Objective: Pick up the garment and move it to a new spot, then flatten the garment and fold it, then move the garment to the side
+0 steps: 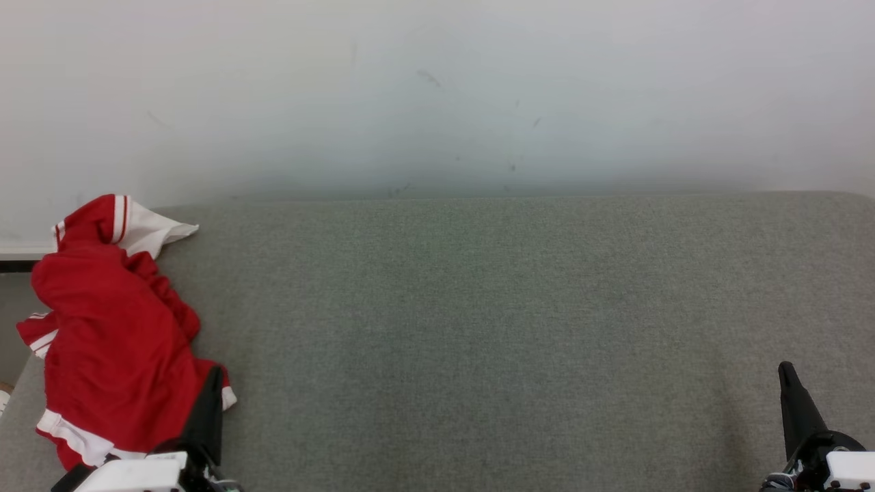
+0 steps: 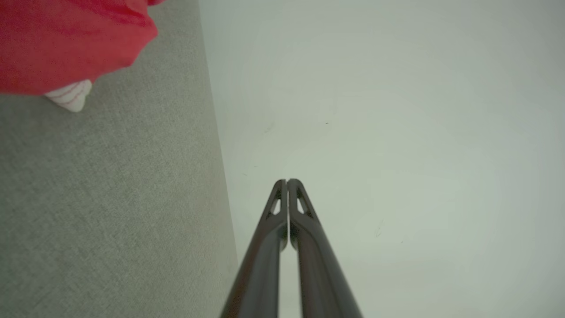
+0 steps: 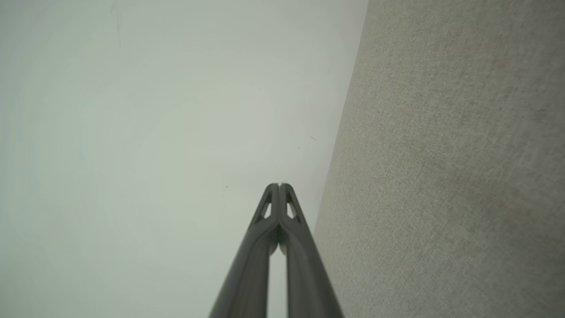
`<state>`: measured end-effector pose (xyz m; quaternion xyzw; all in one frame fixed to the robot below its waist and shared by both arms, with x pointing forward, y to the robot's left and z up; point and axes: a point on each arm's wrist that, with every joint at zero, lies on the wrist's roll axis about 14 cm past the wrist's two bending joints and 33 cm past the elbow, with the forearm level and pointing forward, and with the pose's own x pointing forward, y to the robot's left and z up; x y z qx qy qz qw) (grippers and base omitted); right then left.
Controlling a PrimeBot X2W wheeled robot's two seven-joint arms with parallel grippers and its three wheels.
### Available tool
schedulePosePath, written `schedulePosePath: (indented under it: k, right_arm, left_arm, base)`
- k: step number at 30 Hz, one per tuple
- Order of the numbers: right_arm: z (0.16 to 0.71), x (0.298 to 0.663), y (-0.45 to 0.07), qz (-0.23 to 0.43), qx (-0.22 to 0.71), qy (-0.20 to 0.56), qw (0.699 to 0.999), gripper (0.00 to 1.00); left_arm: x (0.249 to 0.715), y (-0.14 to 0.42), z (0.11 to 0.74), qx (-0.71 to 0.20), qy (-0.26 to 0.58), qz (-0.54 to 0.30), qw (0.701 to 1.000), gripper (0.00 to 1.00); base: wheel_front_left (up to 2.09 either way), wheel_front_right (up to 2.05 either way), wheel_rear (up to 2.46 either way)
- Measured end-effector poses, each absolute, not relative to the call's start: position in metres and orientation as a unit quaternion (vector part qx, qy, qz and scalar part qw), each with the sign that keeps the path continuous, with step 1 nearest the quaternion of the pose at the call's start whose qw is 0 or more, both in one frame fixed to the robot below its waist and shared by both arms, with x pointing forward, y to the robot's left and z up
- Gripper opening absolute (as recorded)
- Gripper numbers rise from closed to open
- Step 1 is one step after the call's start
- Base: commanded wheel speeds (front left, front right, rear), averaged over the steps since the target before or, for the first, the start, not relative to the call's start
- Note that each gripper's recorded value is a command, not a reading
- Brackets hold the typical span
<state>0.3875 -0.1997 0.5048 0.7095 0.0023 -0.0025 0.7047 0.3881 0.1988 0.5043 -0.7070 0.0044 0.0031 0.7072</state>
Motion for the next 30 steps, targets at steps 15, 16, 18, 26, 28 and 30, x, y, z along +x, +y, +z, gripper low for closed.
schedulePosePath:
  k: [15,16,18,26,28,30]
  right_arm:
    - [0.5048,0.3875,-0.1997,-0.002,0.709,0.002,0.705,0.0]
    - [0.5048,0.3875,-0.1997,-0.002,0.709,0.002,0.705,0.0]
    - [0.5048,0.3875,-0.1997,-0.002,0.709,0.002,0.705,0.0]
    - [0.5048,0.3875,-0.1997,-0.002,0.709,0.002,0.705,0.0]
    - [0.5048,0.3875,-0.1997,-0.002,0.709,0.002,0.705,0.0]
    - [0.5048,0.3875,-0.1997,-0.002,0.709,0.002,0.705,0.0]
  left_arm:
    - [0.3881,0.1988,0.5043,-0.707,0.004,0.003,0.707,0.0]
    - [0.3881,0.1988,0.5043,-0.707,0.004,0.003,0.707,0.0]
    - [0.3881,0.1988,0.5043,-0.707,0.004,0.003,0.707,0.0]
    - [0.3881,0.1988,0.5043,-0.707,0.004,0.003,0.707,0.0]
    - [0.3881,0.1988,0.5043,-0.707,0.004,0.003,0.707,0.0]
    - [0.3881,0.1988,0.5043,-0.707,0.004,0.003,0.707,0.0]
  base:
    - [0.0,0.0,0.0]
    - [0.0,0.0,0.0]
    - [0.0,0.0,0.0]
    - [0.0,0.0,0.0]
    - [0.0,0.0,0.0]
    - [0.0,0.0,0.0]
